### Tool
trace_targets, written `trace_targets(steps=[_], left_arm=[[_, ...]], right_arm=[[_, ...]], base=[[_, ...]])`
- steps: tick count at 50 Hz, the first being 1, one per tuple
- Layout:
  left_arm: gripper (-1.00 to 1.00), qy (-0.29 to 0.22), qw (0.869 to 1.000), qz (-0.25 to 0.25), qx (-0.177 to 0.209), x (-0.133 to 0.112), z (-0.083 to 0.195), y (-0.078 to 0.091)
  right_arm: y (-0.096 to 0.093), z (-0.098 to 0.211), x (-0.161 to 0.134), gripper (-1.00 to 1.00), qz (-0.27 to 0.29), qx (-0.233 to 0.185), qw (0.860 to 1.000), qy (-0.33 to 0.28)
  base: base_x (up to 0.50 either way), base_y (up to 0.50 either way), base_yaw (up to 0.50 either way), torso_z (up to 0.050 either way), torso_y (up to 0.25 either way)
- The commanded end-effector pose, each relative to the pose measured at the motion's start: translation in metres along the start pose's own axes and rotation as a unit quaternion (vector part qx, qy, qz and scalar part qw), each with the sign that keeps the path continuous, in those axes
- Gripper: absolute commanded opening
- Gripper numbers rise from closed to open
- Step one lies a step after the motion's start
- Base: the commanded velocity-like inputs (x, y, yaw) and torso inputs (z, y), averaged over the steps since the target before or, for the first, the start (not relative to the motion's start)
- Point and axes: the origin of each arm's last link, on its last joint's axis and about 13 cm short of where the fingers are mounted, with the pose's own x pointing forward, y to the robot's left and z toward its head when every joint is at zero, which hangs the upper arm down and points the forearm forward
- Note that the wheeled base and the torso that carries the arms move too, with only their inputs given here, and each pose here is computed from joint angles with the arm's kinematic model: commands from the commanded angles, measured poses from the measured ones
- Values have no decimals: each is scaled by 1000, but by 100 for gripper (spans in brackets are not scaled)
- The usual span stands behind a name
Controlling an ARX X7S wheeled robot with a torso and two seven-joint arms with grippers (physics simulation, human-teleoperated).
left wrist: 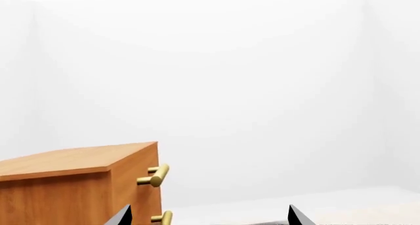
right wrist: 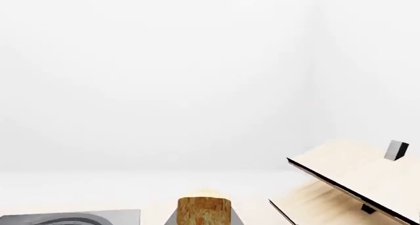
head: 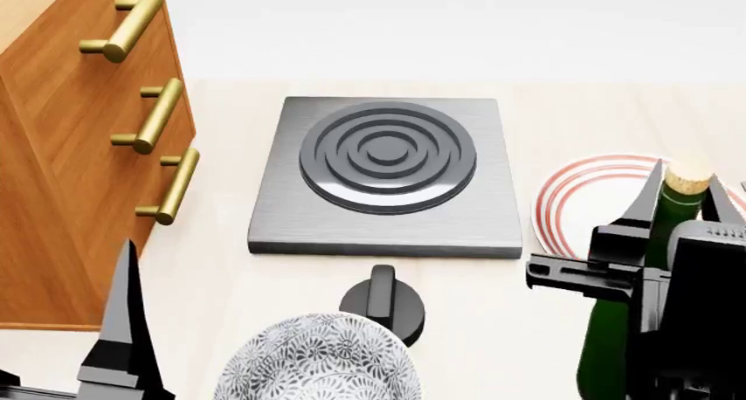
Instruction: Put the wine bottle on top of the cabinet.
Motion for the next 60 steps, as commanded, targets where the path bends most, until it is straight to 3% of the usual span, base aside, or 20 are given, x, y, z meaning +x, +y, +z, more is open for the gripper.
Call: trace_targets(steps=[1,12,20,21,42,51,60], left_arm=[[100,2,1000,-5,-2,0,0,-2],[100,42,997,-59,-13,-4,-9,-10],[100,45,997,-67,-11,-5,-11,-11],[100,43,996,-77,4,-5,-12,-12],[100,53,994,-101,-3,-8,-15,-17],[100,68,987,-144,-13,-9,-19,-20],[100,83,985,-148,-14,-4,-22,-25]], right_arm=[[3,36,10,-100,22,-17,999,-40],[18,46,19,-100,70,11,997,-38],[26,57,23,-100,93,20,994,-47],[27,58,24,-100,95,24,994,-47],[59,81,25,-100,188,47,979,-69],[65,85,26,-100,200,43,976,-70],[71,92,23,-100,207,43,975,-75]], base=[[0,0,0,0,0],[0,0,0,0,0],[0,0,0,0,1],[0,0,0,0,0],[0,0,0,0,0],[0,0,0,0,1],[0,0,0,0,0]])
